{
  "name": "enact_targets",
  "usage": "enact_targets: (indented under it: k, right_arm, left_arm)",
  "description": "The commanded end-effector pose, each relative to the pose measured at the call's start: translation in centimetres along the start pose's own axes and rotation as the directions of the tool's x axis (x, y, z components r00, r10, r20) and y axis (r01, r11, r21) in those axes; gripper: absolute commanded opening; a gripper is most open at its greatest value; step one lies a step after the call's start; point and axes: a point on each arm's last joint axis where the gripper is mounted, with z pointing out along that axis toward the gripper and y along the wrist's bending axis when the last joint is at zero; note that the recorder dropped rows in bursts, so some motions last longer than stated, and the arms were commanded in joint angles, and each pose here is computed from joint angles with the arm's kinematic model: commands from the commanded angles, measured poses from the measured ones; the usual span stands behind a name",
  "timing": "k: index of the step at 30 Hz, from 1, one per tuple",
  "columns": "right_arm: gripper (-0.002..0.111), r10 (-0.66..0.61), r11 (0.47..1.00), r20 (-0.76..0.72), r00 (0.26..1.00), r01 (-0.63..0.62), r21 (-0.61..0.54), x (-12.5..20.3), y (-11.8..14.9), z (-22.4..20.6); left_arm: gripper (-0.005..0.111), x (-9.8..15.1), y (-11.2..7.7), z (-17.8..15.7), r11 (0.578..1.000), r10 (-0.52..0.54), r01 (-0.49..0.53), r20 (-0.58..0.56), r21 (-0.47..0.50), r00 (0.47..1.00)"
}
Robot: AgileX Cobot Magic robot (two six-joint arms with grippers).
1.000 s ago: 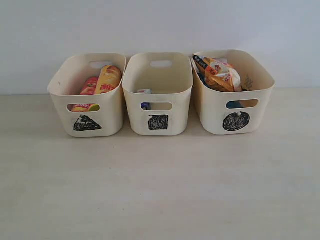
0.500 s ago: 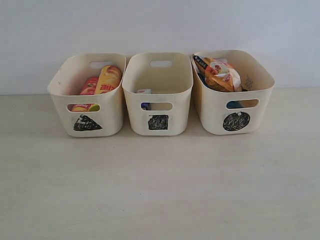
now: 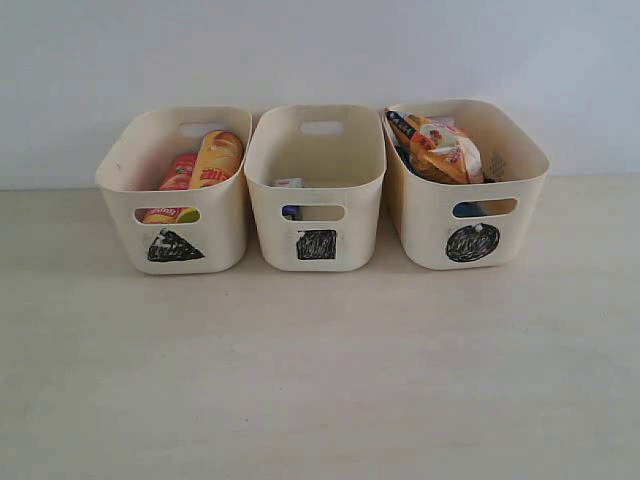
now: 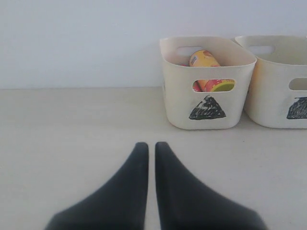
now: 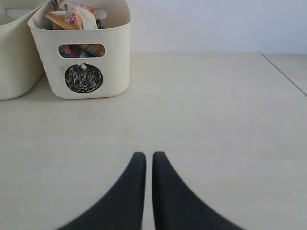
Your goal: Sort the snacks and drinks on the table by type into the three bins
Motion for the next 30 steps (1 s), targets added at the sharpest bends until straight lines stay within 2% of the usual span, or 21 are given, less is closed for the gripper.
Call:
enact_targets:
  k: [1,9,30]
  right_arm:
    - [0.002,0.002,1.0,0.004,1.0,-0.002,0.006,0.1,-0.03,0.01]
    - [0.002,0.002,1.0,0.004,1.0,-0.002,0.006,0.1,-0.03,0.01]
    - [0.002,0.002,1.0,0.004,1.0,-0.002,0.006,0.1,-0.03,0.01]
  left_arm:
    - [0.004,0.24,0.07,0.0,1.0,-0.012,0.011,-0.014,-0.014,1.0]
    - [0.004,0.65,0.09,-0.01,1.0,-0.009,0.008,-0.06,-0.016,0.998]
    - [0.004,0.65,0.09,-0.01,1.0,-0.009,0.008,-0.06,-0.016,0.998]
